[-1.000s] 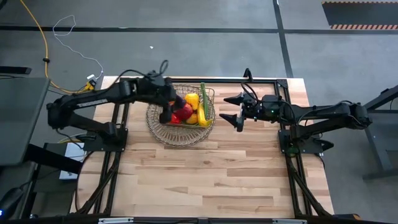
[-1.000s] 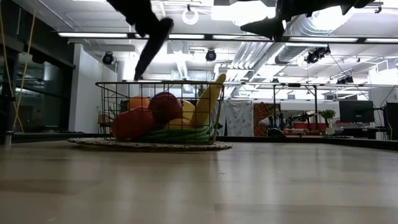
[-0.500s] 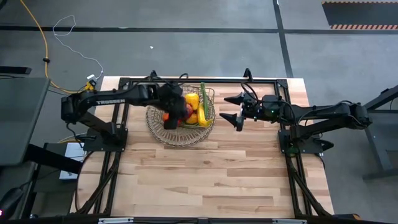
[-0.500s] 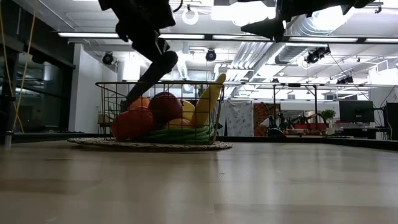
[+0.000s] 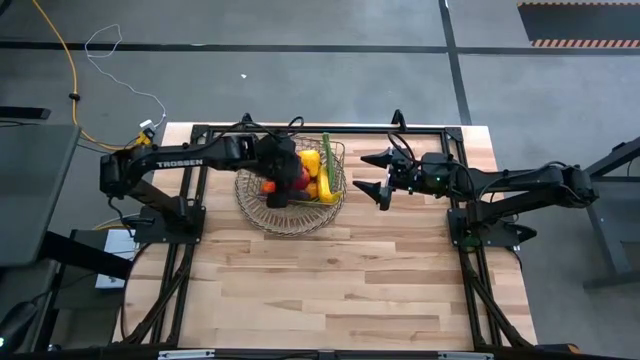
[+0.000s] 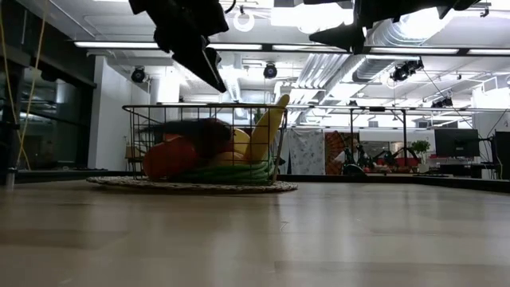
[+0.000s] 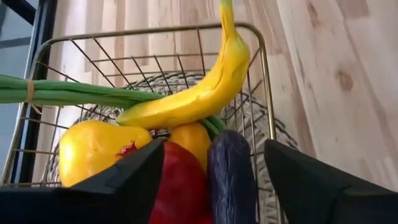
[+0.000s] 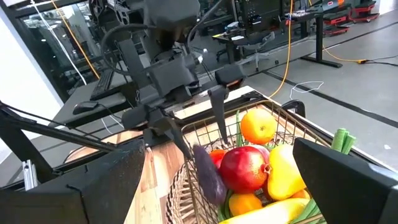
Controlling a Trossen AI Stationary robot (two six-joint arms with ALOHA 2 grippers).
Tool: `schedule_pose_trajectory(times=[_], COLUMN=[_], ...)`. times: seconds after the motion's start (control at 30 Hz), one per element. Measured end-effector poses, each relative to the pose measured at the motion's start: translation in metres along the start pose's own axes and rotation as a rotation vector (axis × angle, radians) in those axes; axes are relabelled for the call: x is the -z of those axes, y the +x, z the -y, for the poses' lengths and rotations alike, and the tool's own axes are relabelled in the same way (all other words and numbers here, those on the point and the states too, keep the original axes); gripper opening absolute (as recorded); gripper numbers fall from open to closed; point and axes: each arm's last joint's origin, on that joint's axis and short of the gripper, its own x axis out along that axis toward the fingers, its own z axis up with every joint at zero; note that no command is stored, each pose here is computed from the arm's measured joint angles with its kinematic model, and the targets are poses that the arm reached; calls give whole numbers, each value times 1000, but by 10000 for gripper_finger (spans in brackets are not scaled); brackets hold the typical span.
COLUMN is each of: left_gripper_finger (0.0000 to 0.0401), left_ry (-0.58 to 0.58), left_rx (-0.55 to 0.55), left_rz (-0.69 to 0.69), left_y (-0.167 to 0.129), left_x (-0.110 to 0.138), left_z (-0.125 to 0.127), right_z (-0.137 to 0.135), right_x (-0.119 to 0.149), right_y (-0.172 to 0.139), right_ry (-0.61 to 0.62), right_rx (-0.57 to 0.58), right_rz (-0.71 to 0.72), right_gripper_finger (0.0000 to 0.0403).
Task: Build produce basket
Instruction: Return to Home Position
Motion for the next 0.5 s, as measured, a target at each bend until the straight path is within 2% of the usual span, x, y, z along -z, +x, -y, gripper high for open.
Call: schedule_pose_trajectory(times=[0.13,0.3,0.5], left_gripper_finger=[294,302,292], left_ry=[-46,-122,-219], left_rx=[-10,-18,84], left_rz=[27,100,381], left_y=[-15,-50,-102], left_x=[-14,-41,-57], left_z=[-4,-10,-8], right_z=[0,0,-1], right_x=[0,-1,-2], right_y=[0,0,0], right_ry=[0,1,3], right_rx=[0,-2,-6], right_rz=[1,9,20], right_gripper_finger=[399,399,399])
